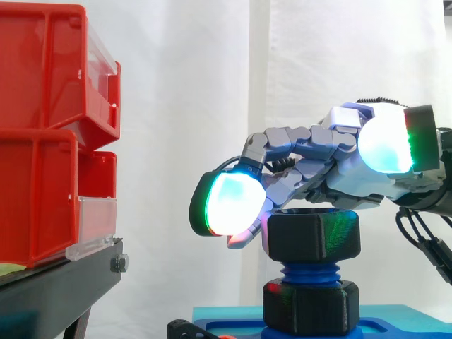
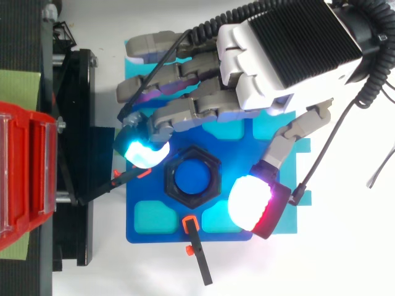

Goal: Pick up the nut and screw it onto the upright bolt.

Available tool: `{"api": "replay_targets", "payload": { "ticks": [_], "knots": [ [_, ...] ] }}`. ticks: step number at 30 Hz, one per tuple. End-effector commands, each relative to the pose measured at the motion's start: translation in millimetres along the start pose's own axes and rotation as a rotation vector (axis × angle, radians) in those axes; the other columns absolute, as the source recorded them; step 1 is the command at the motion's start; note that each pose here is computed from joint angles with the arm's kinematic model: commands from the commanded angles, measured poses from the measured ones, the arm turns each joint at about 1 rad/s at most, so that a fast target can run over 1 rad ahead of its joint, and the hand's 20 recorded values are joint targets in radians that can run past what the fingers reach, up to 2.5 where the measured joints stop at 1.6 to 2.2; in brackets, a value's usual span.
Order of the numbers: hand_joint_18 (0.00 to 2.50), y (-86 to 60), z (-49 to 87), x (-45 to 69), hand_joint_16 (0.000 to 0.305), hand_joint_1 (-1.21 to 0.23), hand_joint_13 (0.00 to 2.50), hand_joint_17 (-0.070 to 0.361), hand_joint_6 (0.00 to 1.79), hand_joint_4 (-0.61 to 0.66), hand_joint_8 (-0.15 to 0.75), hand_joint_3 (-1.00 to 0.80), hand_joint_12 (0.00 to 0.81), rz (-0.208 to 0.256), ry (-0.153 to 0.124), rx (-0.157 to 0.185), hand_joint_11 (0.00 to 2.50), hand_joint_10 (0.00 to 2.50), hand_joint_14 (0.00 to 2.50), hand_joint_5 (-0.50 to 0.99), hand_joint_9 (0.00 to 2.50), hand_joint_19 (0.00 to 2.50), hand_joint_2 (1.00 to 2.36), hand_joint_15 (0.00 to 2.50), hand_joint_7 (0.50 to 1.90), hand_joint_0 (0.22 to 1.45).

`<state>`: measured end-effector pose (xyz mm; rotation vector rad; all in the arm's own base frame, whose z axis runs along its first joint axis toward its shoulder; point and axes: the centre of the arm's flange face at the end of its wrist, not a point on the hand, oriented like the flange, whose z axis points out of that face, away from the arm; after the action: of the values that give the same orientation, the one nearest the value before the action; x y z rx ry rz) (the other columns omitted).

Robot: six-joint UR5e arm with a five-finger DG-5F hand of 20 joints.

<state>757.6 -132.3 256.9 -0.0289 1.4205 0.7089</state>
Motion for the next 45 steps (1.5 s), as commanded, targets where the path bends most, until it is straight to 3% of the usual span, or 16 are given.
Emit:
{"api": "replay_targets", "payload": {
  "ticks": [1, 7, 19, 22, 26, 31, 39, 45],
  "knots": [
    [0.04, 0.8, 0.7, 0.3, 0.032, -0.29, 0.38, 0.071, 0.50, 0.25, 0.287, -0.50, 0.302, 0.000, -0.001, -0.002, 0.00, 0.00, 0.00, -0.09, 0.53, 0.00, 1.00, 0.00, 1.38, 0.45],
    [0.08, 0.8, 1.0, 0.0, 0.030, -0.30, 0.42, 0.068, 0.51, 0.24, 0.298, -0.50, 0.299, 0.000, -0.003, -0.004, 0.00, 0.00, 0.00, -0.08, 0.58, 0.00, 1.00, 0.00, 1.49, 0.45],
    [0.17, -2.6, -1.7, -2.0, 0.028, -0.32, 0.51, 0.063, 0.68, 0.19, 0.308, -0.50, 0.291, -0.001, -0.005, 0.002, 0.00, 0.00, 0.00, -0.07, 0.67, 0.00, 1.00, 0.00, 1.31, 0.46],
    [0.23, -5.1, -3.6, -3.6, 0.027, -0.34, 0.59, 0.060, 0.67, 0.17, 0.294, -0.50, 0.278, -0.003, -0.008, 0.005, 0.00, 0.00, 0.00, -0.02, 0.79, 0.00, 1.00, 0.00, 1.37, 0.47],
    [0.32, -8.3, -6.5, -5.4, 0.024, -0.34, 0.69, 0.055, 0.68, 0.11, 0.273, -0.50, 0.254, -0.003, -0.010, 0.012, 0.00, 0.00, 0.00, 0.01, 0.98, 0.00, 1.00, 0.00, 1.33, 0.47],
    [0.43, -10.1, -8.8, -6.2, 0.025, -0.21, 0.79, 0.056, 0.64, 0.00, 0.215, -0.50, 0.224, -0.003, -0.005, 0.010, 0.00, 0.00, 0.00, 0.05, 1.17, 0.00, 1.00, 0.00, 1.36, 0.46],
    [0.61, -14.6, -12.6, -9.4, 0.021, -0.22, 0.94, 0.047, 0.64, 0.00, 0.176, -0.50, 0.192, -0.007, -0.010, 0.013, 0.00, 0.00, 0.00, 0.06, 1.40, 0.00, 1.00, 0.00, 1.32, 0.47],
    [0.72, -16.7, -13.5, -16.8, 0.017, -0.24, 1.04, 0.038, 0.65, 0.00, 0.203, -0.50, 0.186, -0.003, -0.015, 0.010, 0.00, 0.00, 0.00, 0.07, 1.56, 0.00, 1.00, 0.04, 1.30, 0.47]
  ]
}}
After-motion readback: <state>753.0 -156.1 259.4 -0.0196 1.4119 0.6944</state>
